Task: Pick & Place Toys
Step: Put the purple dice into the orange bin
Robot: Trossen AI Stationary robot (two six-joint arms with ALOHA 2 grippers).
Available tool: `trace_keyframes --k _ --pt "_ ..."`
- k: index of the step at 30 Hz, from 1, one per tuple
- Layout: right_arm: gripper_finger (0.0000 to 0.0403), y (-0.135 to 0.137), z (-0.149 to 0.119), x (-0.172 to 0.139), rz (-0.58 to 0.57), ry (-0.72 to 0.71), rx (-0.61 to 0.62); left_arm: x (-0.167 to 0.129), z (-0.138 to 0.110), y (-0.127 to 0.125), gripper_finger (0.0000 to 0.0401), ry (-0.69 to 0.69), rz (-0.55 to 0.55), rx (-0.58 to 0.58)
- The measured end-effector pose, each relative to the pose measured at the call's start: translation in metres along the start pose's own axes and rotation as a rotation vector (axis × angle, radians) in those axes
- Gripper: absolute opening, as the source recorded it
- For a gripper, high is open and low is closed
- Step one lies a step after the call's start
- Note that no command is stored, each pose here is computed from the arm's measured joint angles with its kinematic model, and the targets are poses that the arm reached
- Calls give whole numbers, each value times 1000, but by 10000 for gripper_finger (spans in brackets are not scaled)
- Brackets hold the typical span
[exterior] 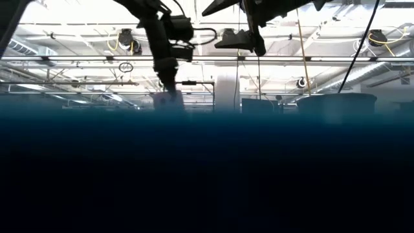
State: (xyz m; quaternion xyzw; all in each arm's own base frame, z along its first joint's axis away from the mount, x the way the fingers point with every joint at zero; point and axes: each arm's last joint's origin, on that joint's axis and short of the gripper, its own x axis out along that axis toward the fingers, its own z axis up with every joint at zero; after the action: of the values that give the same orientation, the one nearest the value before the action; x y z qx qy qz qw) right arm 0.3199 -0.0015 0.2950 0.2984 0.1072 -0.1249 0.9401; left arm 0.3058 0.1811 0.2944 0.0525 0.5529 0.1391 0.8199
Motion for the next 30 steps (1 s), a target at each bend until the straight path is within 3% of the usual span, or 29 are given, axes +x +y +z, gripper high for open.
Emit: trace_keyframes --k 12,23,30 --pt "341 -7 3 1 -28 3 -40 32 37 38 340 32 -50 -28" --pt "341 -12 0 1 -61 47 -130 56 30 38 340 127 -108 -40" --pt "341 -18 5 2 -78 36 -127 76 28 36 340 182 -124 -84"
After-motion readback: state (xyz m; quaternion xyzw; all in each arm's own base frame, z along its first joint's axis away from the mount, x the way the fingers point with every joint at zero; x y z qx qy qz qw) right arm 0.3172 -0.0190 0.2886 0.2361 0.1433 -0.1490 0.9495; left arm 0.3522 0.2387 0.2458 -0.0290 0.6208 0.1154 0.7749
